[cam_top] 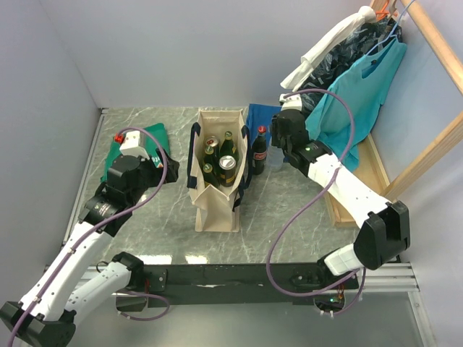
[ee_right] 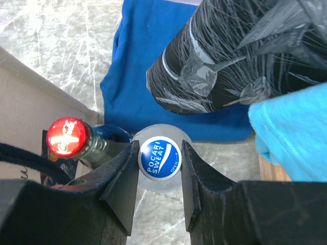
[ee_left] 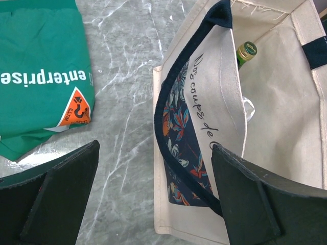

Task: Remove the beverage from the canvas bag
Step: Place the drink at the center of the board.

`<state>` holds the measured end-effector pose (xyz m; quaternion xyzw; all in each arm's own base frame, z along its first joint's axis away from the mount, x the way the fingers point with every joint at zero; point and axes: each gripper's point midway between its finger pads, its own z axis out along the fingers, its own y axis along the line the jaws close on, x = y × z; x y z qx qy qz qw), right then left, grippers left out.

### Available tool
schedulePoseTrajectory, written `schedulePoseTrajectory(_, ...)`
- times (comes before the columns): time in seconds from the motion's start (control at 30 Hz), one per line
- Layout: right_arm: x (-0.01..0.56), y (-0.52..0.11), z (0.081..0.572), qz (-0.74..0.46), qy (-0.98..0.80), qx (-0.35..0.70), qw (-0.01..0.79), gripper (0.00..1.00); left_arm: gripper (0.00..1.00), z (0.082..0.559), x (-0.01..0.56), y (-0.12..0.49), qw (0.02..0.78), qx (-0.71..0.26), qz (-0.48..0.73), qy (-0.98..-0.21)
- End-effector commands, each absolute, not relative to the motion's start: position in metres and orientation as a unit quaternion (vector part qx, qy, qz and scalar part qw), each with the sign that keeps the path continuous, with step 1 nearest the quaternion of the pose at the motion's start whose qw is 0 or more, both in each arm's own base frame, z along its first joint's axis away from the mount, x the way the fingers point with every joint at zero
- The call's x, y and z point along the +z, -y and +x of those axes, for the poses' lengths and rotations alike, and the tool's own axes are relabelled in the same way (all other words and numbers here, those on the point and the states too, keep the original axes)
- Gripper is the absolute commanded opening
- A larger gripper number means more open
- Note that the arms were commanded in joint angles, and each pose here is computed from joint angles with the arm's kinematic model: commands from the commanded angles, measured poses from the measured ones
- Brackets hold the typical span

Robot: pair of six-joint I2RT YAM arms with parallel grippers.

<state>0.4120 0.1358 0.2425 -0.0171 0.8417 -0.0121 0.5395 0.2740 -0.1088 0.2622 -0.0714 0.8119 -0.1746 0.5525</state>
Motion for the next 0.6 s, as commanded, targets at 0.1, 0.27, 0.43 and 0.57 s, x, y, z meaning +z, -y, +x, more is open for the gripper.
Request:
schedulePoseTrajectory(0.1,0.291,-0.136,0.437,0.025,-0.786,0.002,0.618,0.0,0.96,0.28,0.278,0.107,0.571,-0.178,-0.075,-0.798)
schedulePoseTrajectory(0.27,0.285,-0.138,0.439,0.022,-0.79,0.002,0.613,0.0,0.96,0.28,0.278,0.105,0.572,-0.176,-0.077,-0.798)
schedulePoseTrajectory(0.43,0.282,-0.139,0.439,0.023,-0.792,0.005,0.61,0.0,0.96,0.28,0.278,0.103,0.572,-0.175,-0.079,-0.797)
schedulePoseTrajectory(0.57,0.277,-0.141,0.439,0.022,-0.793,0.007,0.608,0.0,0.96,0.28,0.278,0.103,0.572,-0.175,-0.08,-0.797)
